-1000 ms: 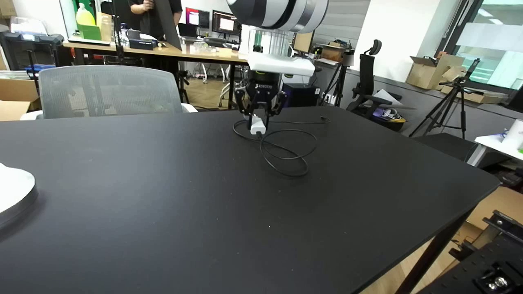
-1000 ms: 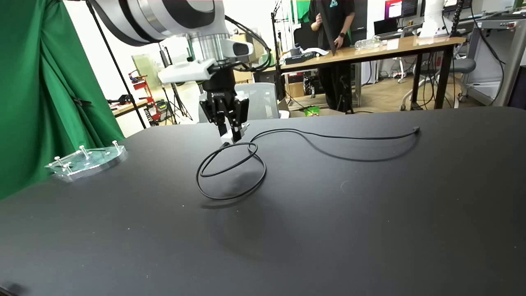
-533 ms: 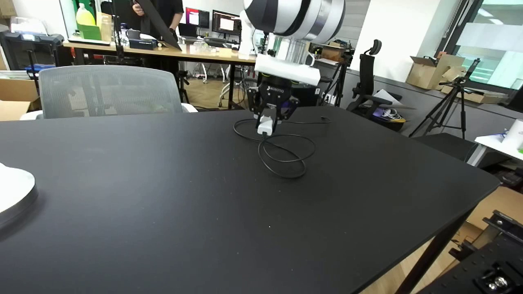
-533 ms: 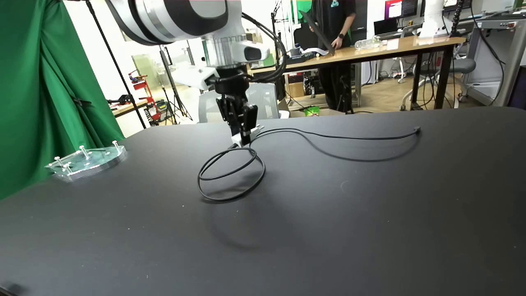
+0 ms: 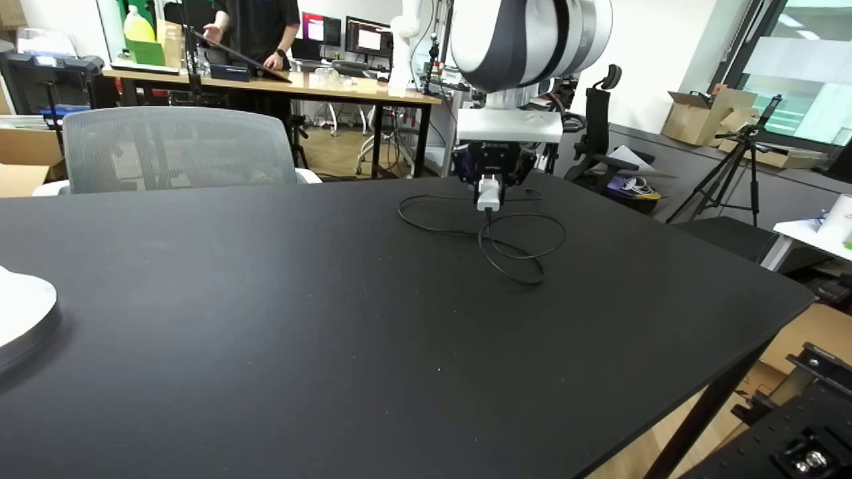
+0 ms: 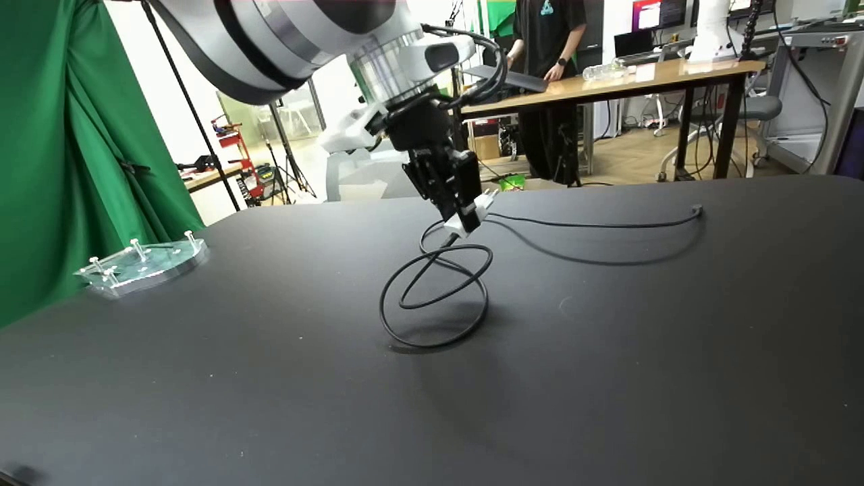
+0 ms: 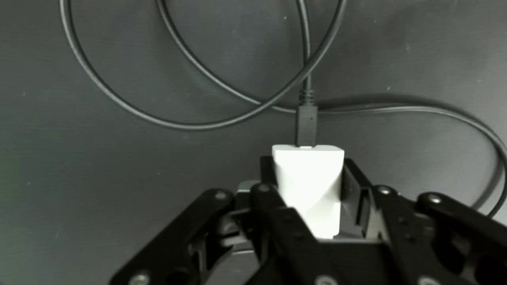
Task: Unravel the charger
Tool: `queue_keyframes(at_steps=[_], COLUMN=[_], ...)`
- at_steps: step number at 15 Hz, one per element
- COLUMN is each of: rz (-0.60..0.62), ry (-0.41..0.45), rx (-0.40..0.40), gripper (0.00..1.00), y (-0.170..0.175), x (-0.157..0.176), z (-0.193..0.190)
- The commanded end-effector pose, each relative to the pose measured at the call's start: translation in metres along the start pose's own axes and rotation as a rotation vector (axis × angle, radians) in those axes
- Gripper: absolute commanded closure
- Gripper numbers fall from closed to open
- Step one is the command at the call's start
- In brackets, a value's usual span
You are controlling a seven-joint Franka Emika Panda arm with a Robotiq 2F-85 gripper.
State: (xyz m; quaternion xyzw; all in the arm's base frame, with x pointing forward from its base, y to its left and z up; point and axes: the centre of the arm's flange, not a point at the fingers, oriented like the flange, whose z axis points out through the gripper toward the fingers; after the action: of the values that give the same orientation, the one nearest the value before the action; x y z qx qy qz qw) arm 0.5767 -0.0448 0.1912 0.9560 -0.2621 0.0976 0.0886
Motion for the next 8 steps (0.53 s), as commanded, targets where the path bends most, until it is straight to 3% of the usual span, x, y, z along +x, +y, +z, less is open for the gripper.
queue_keyframes(at_steps=[1, 8], rz=[-0.021, -0.077], ry=[0.183, 0.557], rx=[-0.084, -0.106], gripper=[0.82, 0.82], y=[-0.008, -0.032], x=[-0.011, -0.015], z=[-0.027, -0.080])
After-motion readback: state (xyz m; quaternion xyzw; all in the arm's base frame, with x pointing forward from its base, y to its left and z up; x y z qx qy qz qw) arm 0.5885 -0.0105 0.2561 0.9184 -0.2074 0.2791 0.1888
